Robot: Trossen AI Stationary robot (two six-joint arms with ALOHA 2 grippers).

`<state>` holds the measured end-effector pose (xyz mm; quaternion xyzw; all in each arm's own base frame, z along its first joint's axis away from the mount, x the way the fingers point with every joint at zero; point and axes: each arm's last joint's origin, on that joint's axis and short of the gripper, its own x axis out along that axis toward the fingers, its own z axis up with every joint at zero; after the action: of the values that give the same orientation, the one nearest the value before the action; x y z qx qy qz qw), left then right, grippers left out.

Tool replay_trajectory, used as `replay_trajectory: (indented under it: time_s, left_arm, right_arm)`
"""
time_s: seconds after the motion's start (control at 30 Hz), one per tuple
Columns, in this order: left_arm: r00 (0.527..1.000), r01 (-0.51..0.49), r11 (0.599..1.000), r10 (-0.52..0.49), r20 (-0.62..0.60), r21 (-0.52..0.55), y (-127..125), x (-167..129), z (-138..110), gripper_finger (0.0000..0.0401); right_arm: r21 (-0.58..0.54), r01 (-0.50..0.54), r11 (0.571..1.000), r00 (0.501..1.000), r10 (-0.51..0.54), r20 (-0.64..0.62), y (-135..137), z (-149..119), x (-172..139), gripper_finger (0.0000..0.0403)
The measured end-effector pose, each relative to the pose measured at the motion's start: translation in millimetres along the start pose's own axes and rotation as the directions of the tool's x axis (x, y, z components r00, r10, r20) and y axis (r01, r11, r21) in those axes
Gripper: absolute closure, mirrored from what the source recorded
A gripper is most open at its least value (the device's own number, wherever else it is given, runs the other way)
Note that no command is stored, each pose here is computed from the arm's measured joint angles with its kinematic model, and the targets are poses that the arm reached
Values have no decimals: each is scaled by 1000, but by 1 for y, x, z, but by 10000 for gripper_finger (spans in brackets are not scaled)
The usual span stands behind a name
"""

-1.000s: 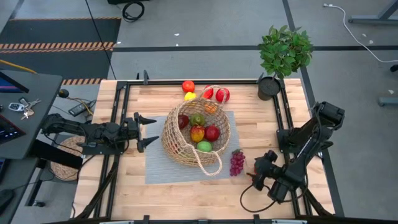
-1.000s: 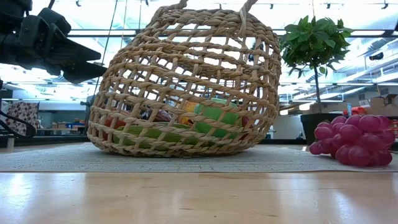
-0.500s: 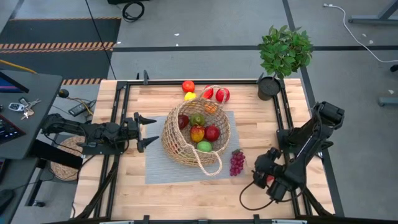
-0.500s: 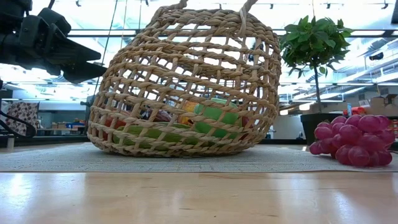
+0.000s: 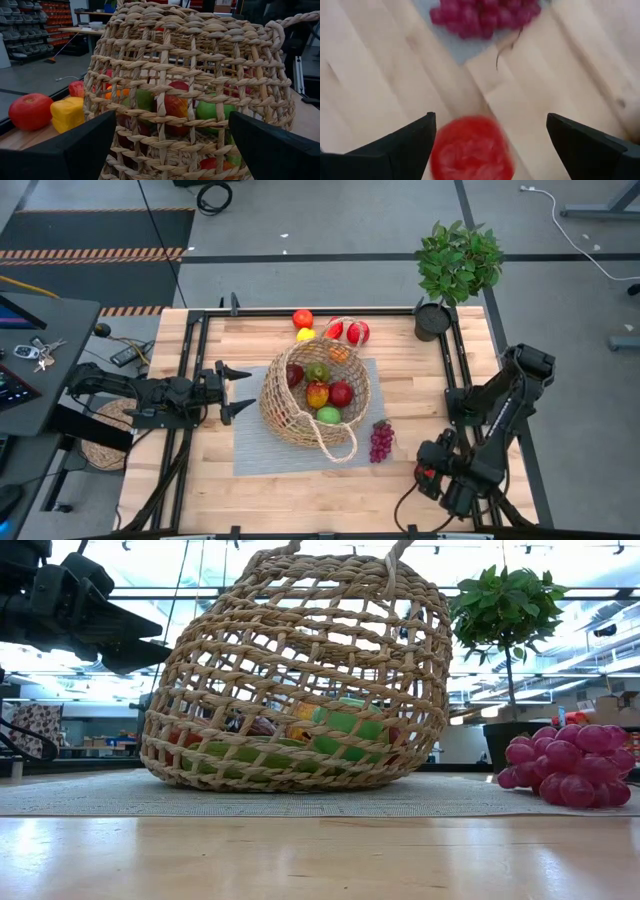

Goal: Build produce basket
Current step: Put the bottom red apple into the mesh basket

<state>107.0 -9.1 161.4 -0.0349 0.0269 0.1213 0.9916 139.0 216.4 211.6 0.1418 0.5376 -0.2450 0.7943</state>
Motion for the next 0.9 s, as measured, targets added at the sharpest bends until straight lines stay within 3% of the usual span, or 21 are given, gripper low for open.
replay_trajectory:
  time_s: [0.43, 0.63, 0.9]
  left_arm:
    - [1000, 0, 1000, 0, 0, 0, 0, 0, 0, 7]
    - [1000, 0, 1000, 0, 0, -1, 0, 0, 0, 7]
    - [1000, 0, 1000, 0, 0, 0, 0, 0, 0, 7]
  right_arm:
    - [17, -13, 1000, 990, 15, -142, 0, -19, -6, 21]
    - [-14, 29, 999, 993, -31, -111, -7, -26, 8, 21]
    - [27, 2, 1000, 1000, -1, -21, -15, -33, 33, 17]
